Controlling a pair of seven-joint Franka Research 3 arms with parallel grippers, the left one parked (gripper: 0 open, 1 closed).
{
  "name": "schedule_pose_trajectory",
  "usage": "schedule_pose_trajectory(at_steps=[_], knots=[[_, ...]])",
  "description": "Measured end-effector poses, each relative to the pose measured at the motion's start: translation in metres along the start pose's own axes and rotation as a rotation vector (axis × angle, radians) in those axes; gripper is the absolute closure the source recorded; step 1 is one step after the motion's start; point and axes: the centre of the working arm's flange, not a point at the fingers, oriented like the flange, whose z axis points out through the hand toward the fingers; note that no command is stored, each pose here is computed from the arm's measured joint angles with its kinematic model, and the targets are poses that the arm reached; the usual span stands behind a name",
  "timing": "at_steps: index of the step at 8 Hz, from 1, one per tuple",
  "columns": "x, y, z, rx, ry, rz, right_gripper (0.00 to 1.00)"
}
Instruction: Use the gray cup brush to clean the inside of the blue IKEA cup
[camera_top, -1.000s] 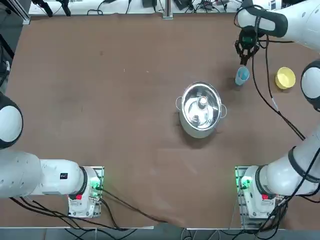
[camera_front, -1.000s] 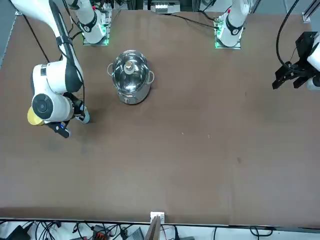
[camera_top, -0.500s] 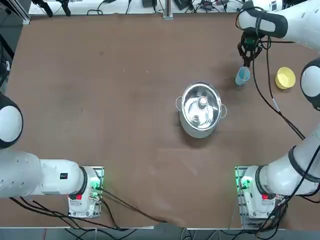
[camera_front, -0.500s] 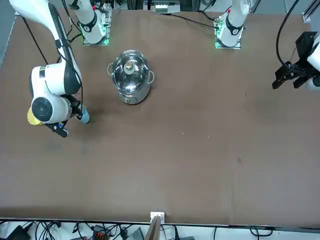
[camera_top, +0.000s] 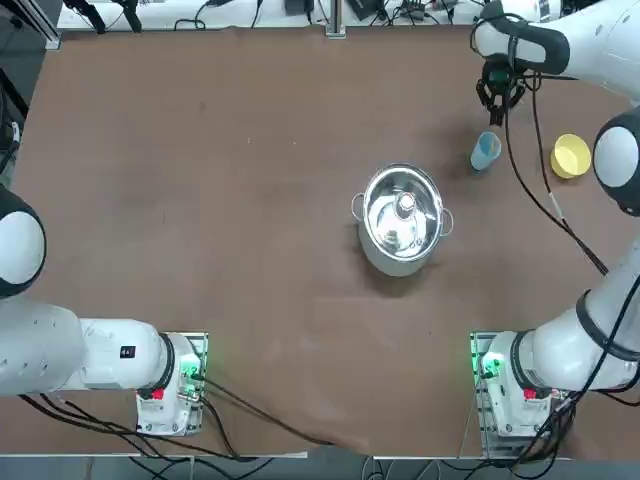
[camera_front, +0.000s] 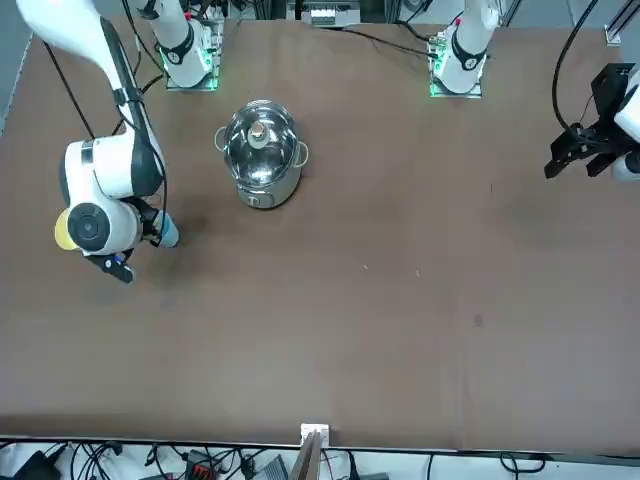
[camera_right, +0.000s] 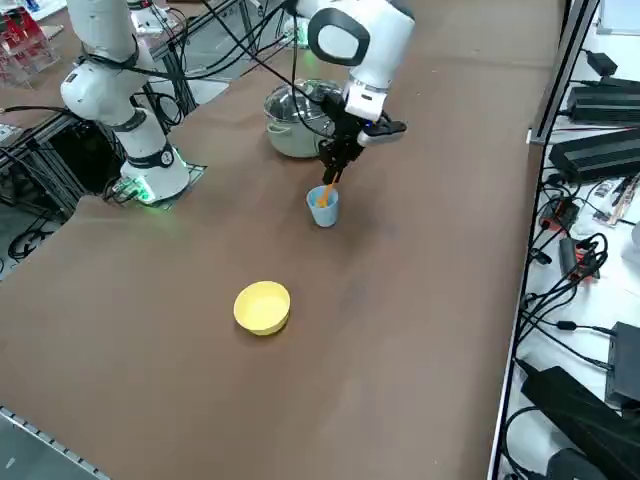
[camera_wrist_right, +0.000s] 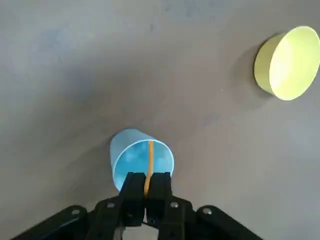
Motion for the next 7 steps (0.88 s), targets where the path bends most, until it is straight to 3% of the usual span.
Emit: schedule_pose_trajectory(at_steps=[4, 7], knots=[[0.001, -0.013, -0.013, 0.091, -0.041, 0.023, 0.95], [-0.007, -0.004, -0.039, 0.052, -0.080, 0.034, 0.95]])
